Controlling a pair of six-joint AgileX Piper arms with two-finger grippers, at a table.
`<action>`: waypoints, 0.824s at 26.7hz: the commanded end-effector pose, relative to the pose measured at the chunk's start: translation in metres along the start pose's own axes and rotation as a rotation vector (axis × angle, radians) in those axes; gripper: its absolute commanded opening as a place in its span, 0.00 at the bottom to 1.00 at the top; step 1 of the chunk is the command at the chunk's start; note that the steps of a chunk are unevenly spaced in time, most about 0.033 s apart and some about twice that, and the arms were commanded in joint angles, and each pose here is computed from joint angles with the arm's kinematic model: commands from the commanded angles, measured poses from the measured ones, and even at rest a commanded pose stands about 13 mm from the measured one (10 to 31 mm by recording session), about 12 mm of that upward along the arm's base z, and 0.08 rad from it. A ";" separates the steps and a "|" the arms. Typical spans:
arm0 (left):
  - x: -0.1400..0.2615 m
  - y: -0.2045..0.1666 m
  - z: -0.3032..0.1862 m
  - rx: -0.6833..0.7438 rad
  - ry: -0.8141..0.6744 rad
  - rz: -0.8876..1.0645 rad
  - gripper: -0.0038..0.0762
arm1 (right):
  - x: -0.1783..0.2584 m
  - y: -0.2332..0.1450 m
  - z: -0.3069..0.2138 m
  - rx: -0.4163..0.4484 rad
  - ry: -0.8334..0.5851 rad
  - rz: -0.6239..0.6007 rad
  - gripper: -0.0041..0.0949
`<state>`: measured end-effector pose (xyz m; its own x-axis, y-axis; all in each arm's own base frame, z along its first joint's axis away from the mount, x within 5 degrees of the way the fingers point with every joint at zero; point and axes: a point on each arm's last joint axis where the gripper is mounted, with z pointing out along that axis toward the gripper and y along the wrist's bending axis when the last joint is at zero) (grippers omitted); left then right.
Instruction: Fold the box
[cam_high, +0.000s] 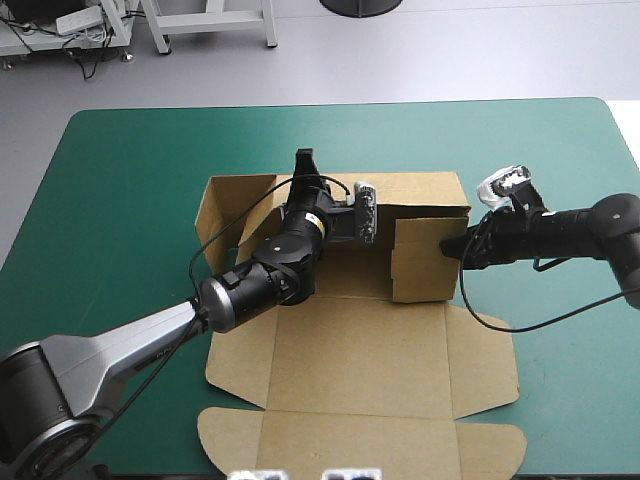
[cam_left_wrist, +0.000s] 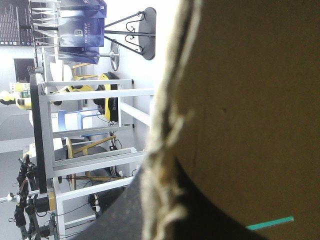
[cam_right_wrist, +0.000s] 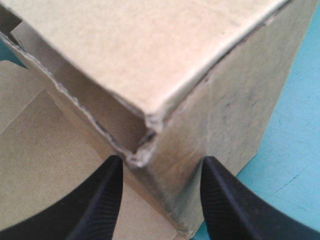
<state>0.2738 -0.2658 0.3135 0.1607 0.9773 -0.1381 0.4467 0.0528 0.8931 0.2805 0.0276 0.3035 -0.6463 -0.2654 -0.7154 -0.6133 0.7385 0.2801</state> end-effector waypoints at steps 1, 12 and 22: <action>-0.007 0.014 -0.014 -0.037 -0.079 -0.052 0.04 | -0.016 -0.005 -0.005 0.069 -0.128 0.026 0.50; -0.008 0.015 -0.014 -0.047 -0.091 -0.065 0.04 | -0.023 -0.020 -0.005 0.201 -0.212 0.015 0.50; -0.011 0.015 -0.014 -0.044 -0.131 -0.065 0.04 | -0.024 -0.019 -0.005 0.199 -0.217 0.010 0.04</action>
<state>0.2748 -0.2685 0.3129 0.1722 0.9714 -0.1632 0.4412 0.0721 0.8945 0.3044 0.0191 0.2989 -0.5876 -0.1849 -0.7878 -0.5239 0.8289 0.1962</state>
